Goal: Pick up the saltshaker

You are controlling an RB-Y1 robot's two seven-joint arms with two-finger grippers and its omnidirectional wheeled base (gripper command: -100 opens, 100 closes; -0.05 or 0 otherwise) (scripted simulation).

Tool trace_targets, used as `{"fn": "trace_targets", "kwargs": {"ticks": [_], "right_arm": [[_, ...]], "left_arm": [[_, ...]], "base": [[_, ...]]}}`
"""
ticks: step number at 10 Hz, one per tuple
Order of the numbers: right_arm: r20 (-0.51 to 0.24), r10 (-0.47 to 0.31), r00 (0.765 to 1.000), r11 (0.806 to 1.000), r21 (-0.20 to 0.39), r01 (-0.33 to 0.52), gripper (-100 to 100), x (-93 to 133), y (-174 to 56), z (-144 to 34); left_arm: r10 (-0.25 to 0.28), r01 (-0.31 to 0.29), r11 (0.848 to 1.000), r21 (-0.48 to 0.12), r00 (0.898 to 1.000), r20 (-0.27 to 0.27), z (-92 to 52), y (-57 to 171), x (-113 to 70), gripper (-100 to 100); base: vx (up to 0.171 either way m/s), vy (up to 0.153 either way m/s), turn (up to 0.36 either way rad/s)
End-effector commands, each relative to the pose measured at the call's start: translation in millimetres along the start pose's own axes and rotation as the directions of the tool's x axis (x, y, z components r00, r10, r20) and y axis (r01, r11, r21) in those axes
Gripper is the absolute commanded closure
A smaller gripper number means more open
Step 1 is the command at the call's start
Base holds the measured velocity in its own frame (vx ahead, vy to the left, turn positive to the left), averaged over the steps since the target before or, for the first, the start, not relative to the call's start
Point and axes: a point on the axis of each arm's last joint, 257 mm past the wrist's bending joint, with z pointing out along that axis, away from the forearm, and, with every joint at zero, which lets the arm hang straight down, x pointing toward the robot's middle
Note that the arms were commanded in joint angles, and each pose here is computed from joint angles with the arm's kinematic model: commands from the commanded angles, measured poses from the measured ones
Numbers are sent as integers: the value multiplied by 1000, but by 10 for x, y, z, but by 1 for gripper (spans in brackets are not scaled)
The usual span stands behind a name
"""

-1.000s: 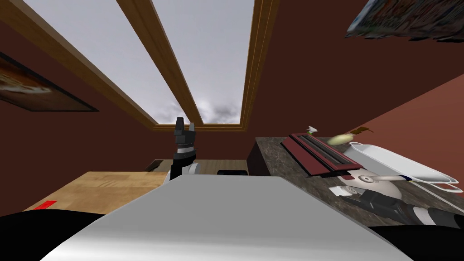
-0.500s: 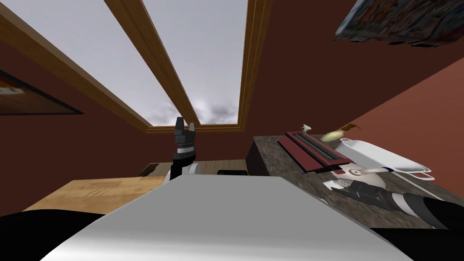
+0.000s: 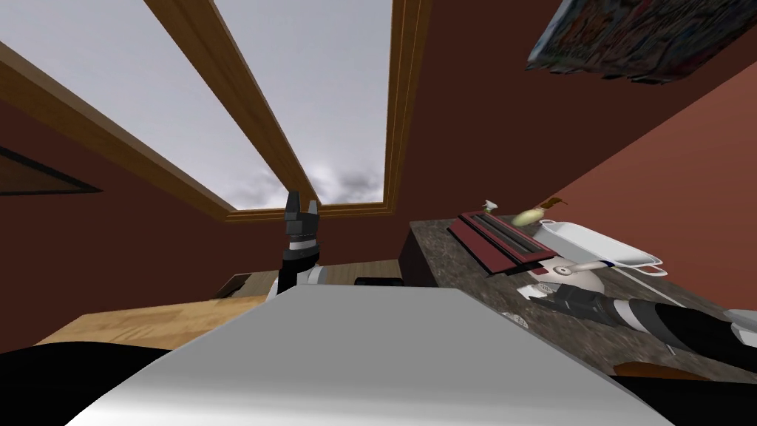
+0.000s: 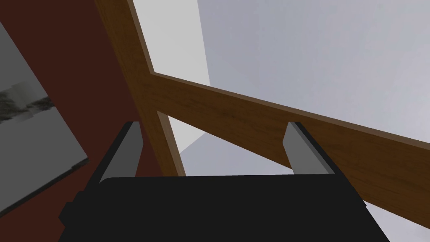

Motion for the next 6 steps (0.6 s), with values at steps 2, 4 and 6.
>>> {"fn": "trace_targets", "kwargs": {"ticks": [2,4,6], "right_arm": [[-20,-1,1000,1000,-16,1,-100,31,83,20],[-19,-14,1000,1000,-26,14,-100,-79,92,82],[-15,-23,1000,999,-25,22,-100,-190,73,119]], "left_arm": [[0,0,1000,0,1000,0,0,0,0,0],[0,0,1000,0,1000,0,0,0,0,0],[0,0,1000,0,1000,0,0,0,0,0]], "base": [[4,-2,-36],[5,-5,-123],[6,-1,-121]]}}
